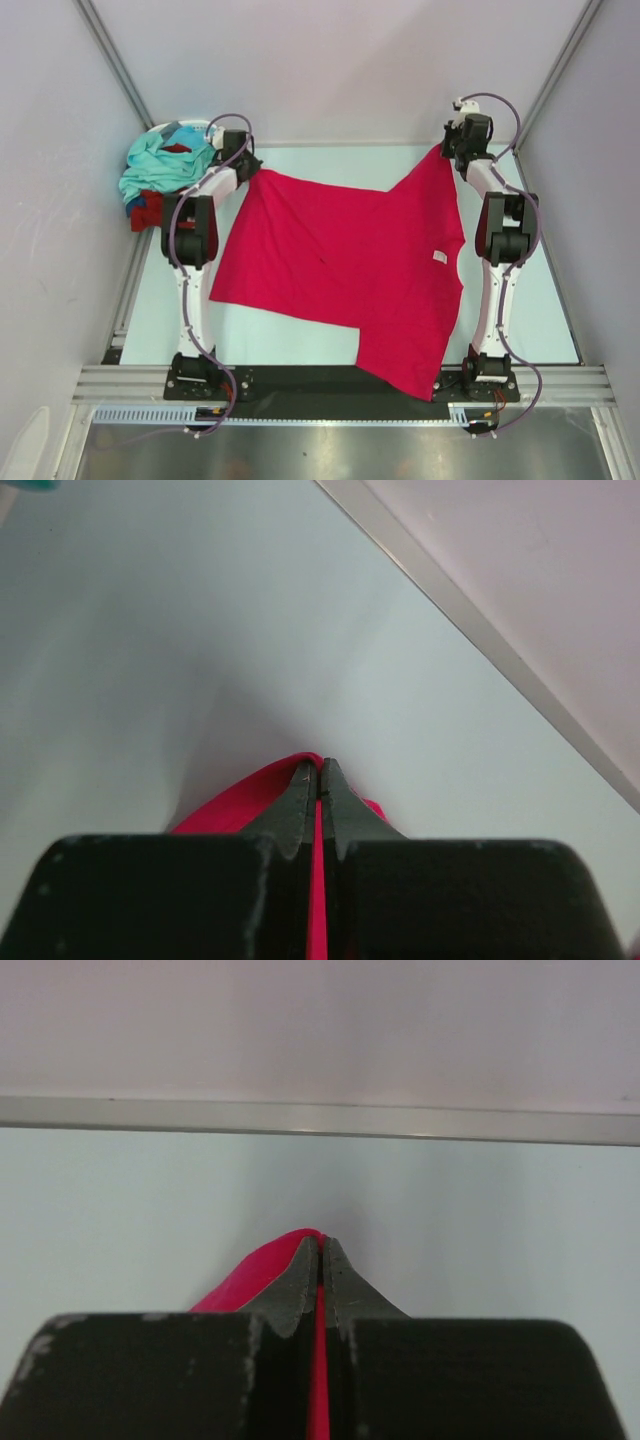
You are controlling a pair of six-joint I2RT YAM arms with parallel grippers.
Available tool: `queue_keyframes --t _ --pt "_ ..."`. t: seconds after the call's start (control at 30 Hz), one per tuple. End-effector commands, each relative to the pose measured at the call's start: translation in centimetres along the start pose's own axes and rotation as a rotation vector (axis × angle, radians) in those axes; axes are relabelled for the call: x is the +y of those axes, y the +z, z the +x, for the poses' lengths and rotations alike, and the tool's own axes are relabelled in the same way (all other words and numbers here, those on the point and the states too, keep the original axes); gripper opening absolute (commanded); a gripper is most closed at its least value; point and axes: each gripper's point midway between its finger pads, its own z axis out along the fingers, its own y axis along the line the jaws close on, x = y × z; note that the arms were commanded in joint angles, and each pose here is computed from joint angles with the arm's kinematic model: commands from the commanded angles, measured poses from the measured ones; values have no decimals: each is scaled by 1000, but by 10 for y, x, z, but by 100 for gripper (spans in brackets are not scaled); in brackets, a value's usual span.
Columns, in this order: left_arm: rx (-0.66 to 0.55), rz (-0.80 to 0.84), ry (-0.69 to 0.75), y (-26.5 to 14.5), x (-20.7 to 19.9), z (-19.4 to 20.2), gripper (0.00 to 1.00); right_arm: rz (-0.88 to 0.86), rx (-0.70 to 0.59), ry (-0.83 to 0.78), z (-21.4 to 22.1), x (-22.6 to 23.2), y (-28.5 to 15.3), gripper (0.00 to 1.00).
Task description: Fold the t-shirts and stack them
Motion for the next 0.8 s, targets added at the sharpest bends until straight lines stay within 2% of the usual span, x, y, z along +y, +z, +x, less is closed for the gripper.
queue_keyframes --t 0.0,0.37,0.53,0.77 --pt "-17 -12 4 10 0 -16 0 18 -35 6 -20 -12 12 0" --pt "11 4 13 21 2 -12 0 -9 -38 2 -24 -9 13 0" --pt "-2 125 78 5 -23 -24 0 -44 -37 -20 -37 -1 -6 0" --pt "-11 199 102 -15 -33 -40 0 -43 -94 -69 -64 3 -42 0"
